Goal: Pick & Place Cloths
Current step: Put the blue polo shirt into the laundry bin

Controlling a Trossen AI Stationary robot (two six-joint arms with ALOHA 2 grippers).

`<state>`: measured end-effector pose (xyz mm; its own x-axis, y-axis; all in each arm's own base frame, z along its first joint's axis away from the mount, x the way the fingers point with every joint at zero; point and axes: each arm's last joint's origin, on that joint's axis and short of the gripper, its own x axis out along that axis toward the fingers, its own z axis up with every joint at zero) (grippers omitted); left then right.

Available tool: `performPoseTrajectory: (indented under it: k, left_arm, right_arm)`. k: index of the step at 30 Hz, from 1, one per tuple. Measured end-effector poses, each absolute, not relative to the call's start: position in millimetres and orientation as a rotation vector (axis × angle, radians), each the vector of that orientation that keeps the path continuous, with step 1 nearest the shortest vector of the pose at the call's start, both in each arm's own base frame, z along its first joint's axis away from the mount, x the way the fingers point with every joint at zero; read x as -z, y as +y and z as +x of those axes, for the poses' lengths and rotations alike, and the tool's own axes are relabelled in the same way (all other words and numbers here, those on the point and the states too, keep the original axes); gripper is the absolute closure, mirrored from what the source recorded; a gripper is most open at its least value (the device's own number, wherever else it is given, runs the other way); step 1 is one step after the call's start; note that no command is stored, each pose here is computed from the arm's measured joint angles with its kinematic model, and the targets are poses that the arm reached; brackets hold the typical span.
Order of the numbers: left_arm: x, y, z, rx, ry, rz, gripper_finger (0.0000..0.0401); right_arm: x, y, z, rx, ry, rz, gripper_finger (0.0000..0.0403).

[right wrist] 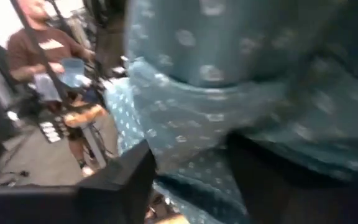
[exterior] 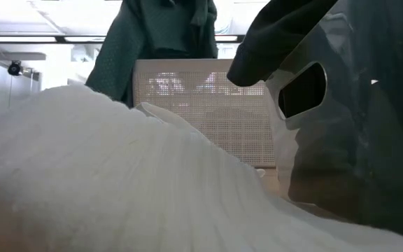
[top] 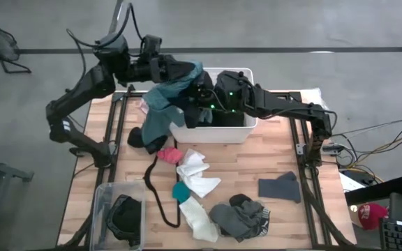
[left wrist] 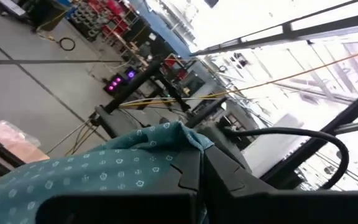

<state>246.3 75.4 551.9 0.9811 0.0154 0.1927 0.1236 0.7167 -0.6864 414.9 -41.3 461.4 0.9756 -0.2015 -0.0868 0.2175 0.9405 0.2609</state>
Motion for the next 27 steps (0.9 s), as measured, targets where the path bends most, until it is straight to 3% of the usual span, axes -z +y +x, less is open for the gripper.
performPoseTrajectory:
  k: [6, 20, 27]
  left_arm:
    - [-559.4, 69.6, 232.1, 0.088, -0.211, -0.758, 0.0388]
    - [-570.2, 59.3, 204.3, 0.121, -0.234, -0.709, 0.0376]
    - [-562.0, 61.5, 205.7, 0.044, -0.179, -0.723, 0.0378]
  right_arm:
    - [-467.5, -46.4, 403.0, 0.355, 0.155, 0.172, 0.0377]
    - [-525.1, -55.9, 347.2, 0.573, 0.156, -0.026, 0.0394]
    - [-538.7, -62.1, 313.8, 0.655, 0.161, 0.008, 0.0394]
